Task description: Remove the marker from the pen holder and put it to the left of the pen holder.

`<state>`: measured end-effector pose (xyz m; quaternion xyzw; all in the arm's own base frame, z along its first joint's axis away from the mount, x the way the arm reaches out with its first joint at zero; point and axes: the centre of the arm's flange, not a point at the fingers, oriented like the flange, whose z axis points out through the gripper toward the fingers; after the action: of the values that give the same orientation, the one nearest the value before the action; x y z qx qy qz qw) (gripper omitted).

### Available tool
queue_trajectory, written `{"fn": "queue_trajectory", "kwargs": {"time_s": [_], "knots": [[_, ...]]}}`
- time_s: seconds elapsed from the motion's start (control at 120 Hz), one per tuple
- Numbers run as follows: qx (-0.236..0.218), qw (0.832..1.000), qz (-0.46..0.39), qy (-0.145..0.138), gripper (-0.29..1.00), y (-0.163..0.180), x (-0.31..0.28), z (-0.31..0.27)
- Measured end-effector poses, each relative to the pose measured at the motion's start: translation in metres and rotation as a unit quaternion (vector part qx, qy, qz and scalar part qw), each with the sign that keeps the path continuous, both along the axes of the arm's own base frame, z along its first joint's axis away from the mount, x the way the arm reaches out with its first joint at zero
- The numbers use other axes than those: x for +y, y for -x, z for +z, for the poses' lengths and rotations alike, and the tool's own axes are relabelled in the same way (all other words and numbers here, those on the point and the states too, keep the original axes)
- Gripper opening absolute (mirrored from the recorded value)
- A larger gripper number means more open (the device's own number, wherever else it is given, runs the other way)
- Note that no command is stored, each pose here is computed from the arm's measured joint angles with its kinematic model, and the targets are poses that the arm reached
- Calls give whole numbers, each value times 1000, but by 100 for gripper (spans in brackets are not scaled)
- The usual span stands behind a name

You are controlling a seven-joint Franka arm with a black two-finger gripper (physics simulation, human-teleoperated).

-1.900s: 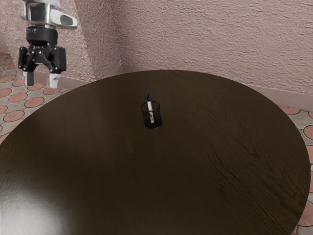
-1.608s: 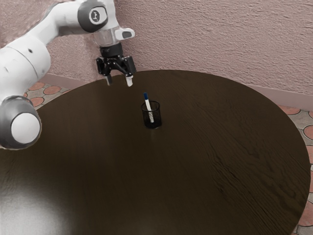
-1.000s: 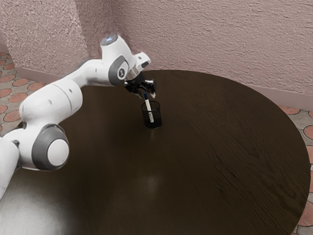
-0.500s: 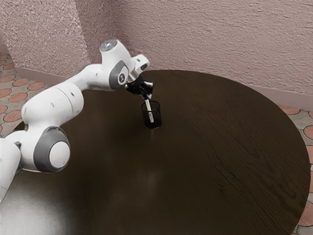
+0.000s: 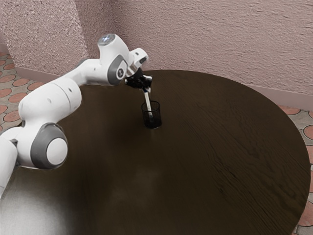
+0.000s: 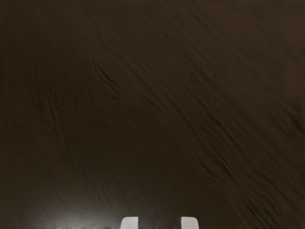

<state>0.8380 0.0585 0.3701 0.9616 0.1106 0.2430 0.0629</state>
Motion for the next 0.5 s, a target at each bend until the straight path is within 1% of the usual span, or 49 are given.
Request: {"fn": "queue_trajectory", "kwargs": {"time_s": [0.117,0.183,0.325,0.417,0.5], "knots": [[-11,1000,3,-7,-6,8,2,45],[-18,1000,13,-17,-7,13,13,68],[24,999,25,-28,-7,40,28,74],[41,998,35,-28,-7,51,38,68],[63,997,46,-23,-7,61,48,48]]}}
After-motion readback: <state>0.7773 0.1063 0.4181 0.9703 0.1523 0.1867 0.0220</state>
